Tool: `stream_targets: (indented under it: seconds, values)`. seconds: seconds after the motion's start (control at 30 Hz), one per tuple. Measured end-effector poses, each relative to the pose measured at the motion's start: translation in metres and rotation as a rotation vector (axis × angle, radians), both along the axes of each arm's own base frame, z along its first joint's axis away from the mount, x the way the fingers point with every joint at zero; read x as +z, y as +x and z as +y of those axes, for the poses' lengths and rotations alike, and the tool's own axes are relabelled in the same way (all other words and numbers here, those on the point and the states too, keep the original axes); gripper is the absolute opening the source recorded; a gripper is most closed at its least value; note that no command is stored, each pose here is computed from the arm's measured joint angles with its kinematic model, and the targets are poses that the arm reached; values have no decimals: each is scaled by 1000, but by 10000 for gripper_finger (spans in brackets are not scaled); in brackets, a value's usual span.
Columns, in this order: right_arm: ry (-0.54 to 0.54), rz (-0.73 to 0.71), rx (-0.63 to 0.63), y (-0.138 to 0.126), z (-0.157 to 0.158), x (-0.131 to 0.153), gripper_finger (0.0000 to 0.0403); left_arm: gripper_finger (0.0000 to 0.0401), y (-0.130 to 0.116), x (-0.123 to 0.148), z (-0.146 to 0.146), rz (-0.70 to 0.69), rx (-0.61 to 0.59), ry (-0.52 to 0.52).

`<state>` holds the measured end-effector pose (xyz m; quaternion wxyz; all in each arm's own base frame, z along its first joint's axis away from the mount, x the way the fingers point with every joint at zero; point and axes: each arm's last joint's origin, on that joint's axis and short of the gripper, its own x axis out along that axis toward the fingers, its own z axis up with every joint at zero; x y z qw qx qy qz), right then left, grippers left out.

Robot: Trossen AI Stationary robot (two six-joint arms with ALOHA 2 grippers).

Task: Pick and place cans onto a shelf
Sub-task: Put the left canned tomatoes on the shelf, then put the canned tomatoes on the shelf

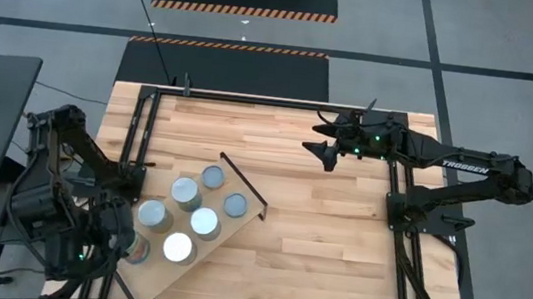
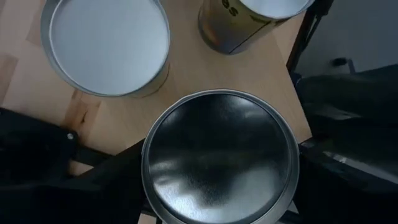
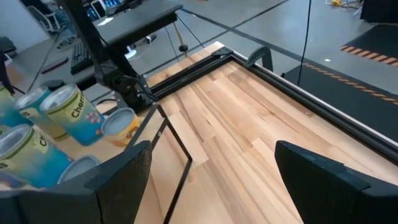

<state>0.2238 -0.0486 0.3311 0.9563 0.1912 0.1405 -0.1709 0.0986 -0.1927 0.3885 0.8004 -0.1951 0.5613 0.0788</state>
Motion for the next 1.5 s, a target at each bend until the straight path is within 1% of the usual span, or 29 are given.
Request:
stream_targets:
  seconds: [0.1, 0.2, 0.27, 0.5, 0.67, 0.9, 1.0, 1.23, 1.37, 1.43, 1.5]
  values:
    - [3, 17, 0, -1, 0, -2, 348, 323, 0, -6, 0, 15, -21, 26]
    - [4, 19, 0, -1, 0, -2, 348, 323, -1, -22, -3, 104, -66, 60]
    - [5, 15, 0, 0, 0, -1, 348, 323, -2, -26, -3, 132, -85, 69]
    - [24, -17, -4, 0, 0, 1, 348, 329, -1, -25, -2, 102, -81, 80]
    - [30, -18, 16, 1, 1, 1, 348, 350, -2, -25, -2, 115, -67, 68]
    - [21, -14, 20, 1, 1, 1, 348, 354, -2, -25, -2, 120, -59, 64]
    - [-2, -8, 29, 1, 1, 1, 348, 354, -2, -21, -2, 117, -61, 48]
    - [-9, -6, 27, 0, 0, 1, 348, 354, -6, -8, 5, 108, -61, -18]
    - [-25, -1, 28, 0, 0, 1, 348, 355, -7, 3, 17, 97, -9, -83]
    - [-33, 9, 2, -1, -3, 0, 348, 355, -6, 12, 26, 50, 32, -108]
    - [-35, 55, -63, -6, -8, -3, 348, 355, -3, 22, 35, -42, 77, -119]
